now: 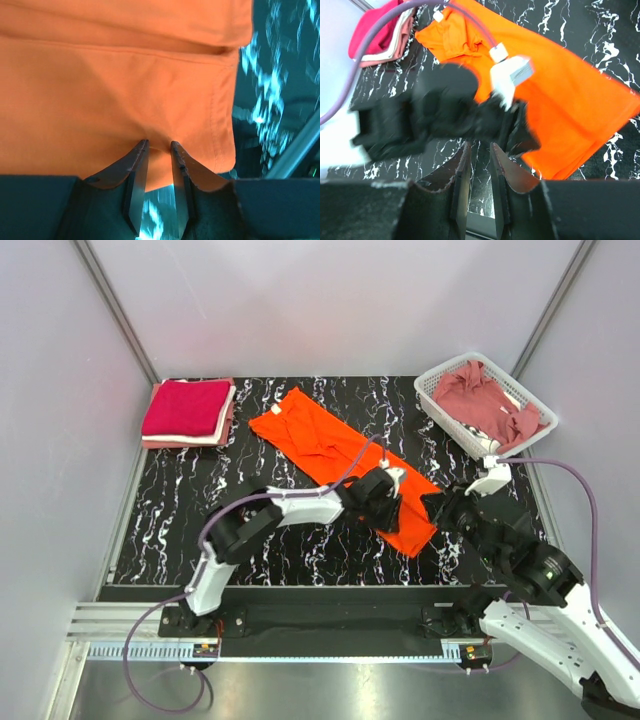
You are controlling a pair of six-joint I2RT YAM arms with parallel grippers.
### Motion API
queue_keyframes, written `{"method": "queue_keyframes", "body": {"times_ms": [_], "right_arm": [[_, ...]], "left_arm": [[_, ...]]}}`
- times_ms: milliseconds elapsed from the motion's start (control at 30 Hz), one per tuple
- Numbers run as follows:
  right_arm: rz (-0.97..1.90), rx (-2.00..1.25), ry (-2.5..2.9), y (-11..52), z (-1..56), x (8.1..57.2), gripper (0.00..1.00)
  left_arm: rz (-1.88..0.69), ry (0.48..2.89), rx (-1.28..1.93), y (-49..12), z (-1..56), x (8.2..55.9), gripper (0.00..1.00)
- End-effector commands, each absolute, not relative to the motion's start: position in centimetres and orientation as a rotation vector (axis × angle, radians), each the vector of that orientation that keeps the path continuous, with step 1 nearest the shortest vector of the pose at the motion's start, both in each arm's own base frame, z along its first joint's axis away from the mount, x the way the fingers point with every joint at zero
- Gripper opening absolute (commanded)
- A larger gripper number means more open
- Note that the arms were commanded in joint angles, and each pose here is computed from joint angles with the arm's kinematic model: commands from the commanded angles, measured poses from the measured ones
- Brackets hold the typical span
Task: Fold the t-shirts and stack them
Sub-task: Fold the tshirt
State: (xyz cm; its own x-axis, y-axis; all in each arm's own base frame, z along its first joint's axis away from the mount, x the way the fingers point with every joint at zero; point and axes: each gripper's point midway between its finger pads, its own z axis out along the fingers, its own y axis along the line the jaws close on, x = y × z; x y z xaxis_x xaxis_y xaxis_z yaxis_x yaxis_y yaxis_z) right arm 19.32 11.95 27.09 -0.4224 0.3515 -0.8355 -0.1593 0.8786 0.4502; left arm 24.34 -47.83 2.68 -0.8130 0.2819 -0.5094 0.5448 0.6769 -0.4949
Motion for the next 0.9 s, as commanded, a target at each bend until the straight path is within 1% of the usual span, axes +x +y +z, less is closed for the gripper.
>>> {"method": "queue_keyframes", "body": {"times_ms": [0,33,67,100,233,367,400,433,467,567,700,733,800,833,867], "right_arm": [[0.586,0.172,1.892,12.1,28.5,19.9,0.29],[0.588,0.168,1.899,12.3,28.4,19.9,0.29],[0.589,0.168,1.902,12.3,28.4,20.0,0.29],[0.59,0.165,1.905,12.5,28.3,20.0,0.29],[0.606,0.169,1.908,12.9,28.0,20.3,0.29],[0.622,0.172,1.903,13.7,28.0,20.8,0.29],[0.617,0.169,1.907,13.8,27.9,21.0,0.3],[0.613,0.167,1.913,13.9,27.7,21.2,0.29],[0.617,0.166,1.913,14.1,27.8,21.3,0.29],[0.618,0.153,1.927,14.5,27.5,21.5,0.3],[0.639,0.164,1.915,14.8,28.1,21.6,0.3],[0.646,0.163,1.914,14.9,28.2,21.6,0.29],[0.657,0.164,1.902,15.1,28.6,21.7,0.29],[0.658,0.163,1.902,15.1,28.6,21.7,0.3],[0.655,0.162,1.903,15.1,28.5,21.7,0.29]], "left_arm": [[-0.781,2.595,0.633,-42.9,1.0,21.0,0.31],[-0.786,2.589,0.615,-42.3,1.3,20.6,0.31],[-0.815,2.552,0.603,-41.8,3.2,20.3,0.31],[-0.771,2.591,0.602,-39.8,1.9,19.2,0.31],[-0.707,2.574,0.555,-35.6,3.0,18.0,0.31],[-0.687,2.485,0.578,-34.2,7.4,18.4,0.35],[-0.664,2.423,0.588,-34.6,9.7,19.8,0.35],[-0.606,2.415,0.566,-33.7,10.7,21.0,0.36],[-0.61,2.371,0.542,-34.0,12.9,22.4,0.36],[-0.526,2.344,0.41,-31.2,14.3,27.0,0.35],[-0.379,2.323,0.216,-25.9,14.1,34.0,0.32],[-0.314,2.349,0.142,-23.6,12.7,36.2,0.31],[-0.323,2.338,0.103,-23.1,13.1,38.9,0.28],[-0.295,2.367,0.078,-22.3,11.7,40.3,0.28],[-0.303,2.34,0.075,-22.5,12.7,41.9,0.27]]}}
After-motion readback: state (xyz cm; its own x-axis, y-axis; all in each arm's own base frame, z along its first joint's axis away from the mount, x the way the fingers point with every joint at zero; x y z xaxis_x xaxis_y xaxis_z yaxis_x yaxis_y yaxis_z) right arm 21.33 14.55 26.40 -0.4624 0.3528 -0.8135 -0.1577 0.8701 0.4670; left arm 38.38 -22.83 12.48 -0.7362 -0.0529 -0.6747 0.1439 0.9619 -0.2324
